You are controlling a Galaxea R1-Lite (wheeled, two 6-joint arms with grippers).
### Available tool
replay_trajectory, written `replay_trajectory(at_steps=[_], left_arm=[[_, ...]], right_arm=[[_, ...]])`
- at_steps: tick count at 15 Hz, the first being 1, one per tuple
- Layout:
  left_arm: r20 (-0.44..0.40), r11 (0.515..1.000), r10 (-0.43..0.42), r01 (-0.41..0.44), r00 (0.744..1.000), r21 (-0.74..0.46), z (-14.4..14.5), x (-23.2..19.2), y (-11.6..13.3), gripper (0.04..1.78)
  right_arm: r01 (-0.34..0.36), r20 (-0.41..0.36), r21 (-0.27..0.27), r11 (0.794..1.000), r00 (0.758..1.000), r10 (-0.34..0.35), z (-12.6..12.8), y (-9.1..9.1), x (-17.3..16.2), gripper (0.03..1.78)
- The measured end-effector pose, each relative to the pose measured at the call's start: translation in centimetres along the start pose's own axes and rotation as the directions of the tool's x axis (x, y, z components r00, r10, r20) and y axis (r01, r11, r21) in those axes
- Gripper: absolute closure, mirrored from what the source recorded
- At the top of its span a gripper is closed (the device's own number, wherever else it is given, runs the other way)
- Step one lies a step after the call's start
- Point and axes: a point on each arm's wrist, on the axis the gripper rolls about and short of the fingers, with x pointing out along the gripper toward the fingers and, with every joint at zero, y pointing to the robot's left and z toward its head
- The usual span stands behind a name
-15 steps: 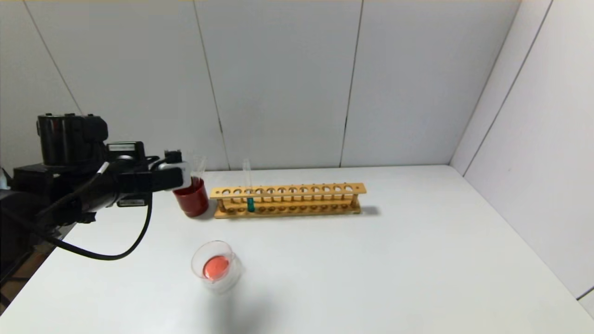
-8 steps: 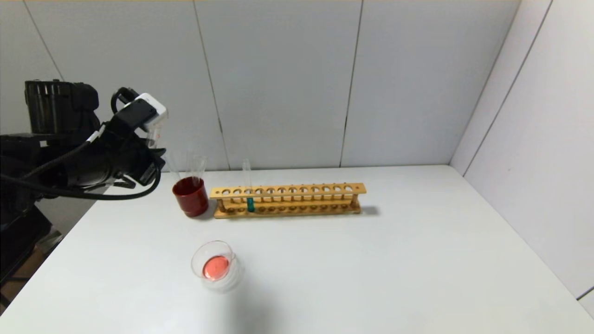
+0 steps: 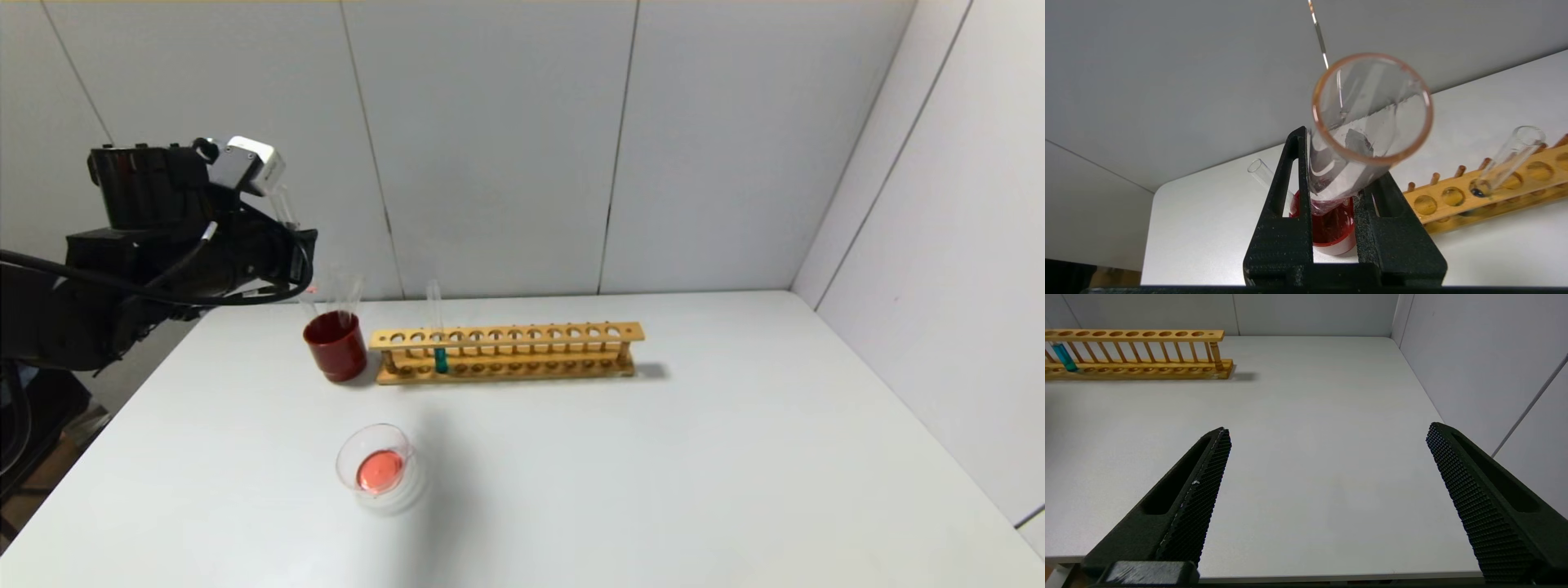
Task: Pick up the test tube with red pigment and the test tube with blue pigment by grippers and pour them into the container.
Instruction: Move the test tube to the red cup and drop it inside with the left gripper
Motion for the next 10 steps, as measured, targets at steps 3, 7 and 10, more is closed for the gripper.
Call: replay_trajectory(at_steps=[3, 7, 10], left_arm=[[-0.037, 1.0, 0.006, -0.007, 0.999, -0.023, -1.7, 1.5, 0.0, 1.49], [-0.046, 0.998, 0.028, -0.03, 0.999, -0.058, -3.5, 3.5, 0.3, 1.49], [-0.054, 0.997, 0.035, -0.039, 0.998, -0.07, -4.8, 4.6, 0.3, 1.49]], right_arm=[[0.0, 0.0, 0.0, 1.0, 1.0, 0.0, 0.0, 0.0, 0.0, 0.06], [0.001, 0.0, 0.0, 1.0, 1.0, -0.001, 0.0, 0.0, 0.0, 0.06], [0.0, 0.0, 0.0, 1.0, 1.0, 0.0, 0.0, 0.0, 0.0, 0.06]])
